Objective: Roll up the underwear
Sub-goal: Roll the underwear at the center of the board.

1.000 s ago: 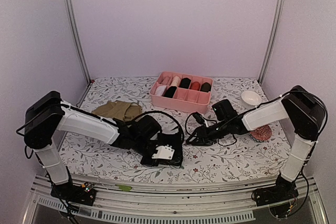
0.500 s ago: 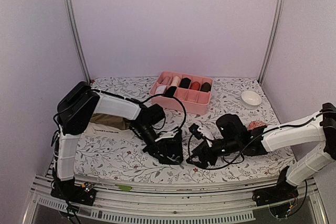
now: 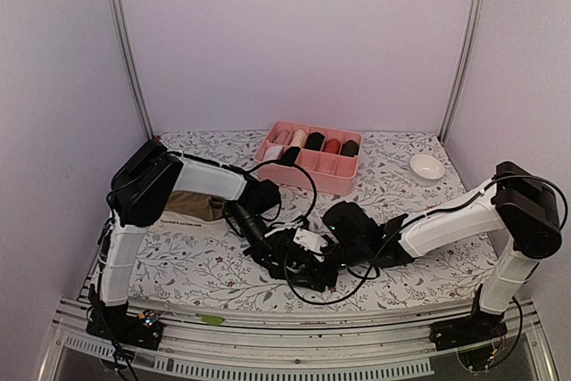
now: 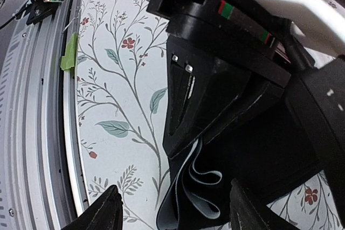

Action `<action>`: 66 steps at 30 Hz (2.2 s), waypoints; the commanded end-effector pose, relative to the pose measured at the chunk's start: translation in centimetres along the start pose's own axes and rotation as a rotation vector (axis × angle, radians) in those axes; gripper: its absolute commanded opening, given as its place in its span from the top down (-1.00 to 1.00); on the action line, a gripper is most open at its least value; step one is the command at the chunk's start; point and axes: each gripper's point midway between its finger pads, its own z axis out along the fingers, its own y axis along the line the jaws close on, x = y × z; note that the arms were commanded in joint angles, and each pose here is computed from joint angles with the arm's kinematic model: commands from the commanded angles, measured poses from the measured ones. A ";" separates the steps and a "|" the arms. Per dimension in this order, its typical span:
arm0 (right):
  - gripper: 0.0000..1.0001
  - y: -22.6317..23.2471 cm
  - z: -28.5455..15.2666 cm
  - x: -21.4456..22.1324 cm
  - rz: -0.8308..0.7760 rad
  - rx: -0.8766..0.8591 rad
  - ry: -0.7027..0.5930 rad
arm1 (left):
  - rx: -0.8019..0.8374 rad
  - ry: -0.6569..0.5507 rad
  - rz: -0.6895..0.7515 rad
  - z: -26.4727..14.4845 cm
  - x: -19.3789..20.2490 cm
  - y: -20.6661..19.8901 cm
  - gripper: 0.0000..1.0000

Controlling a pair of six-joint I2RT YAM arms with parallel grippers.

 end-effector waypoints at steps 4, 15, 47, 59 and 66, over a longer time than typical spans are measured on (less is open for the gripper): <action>-0.15 -0.6 2.4 0.5 -0.098 0.013 0.036 | -0.003 0.164 -0.111 1.6 5.3 1.1 1.00; 1.00 0.2 3.6 2.3 -0.055 -0.051 0.104 | -0.059 0.097 -0.080 -0.3 3.5 0.9 0.80; 1.00 -0.8 5.9 7.8 0.918 -0.530 0.345 | -0.994 -0.004 0.612 -3.4 -1.5 -2.8 0.04; 1.00 -1.0 5.7 7.5 0.924 -0.540 0.341 | -1.008 0.233 0.624 -0.9 1.8 1.1 0.43; 0.66 -5.1 2.3 3.5 0.899 -0.460 0.192 | -0.812 0.269 0.523 0.6 4.1 -1.5 0.96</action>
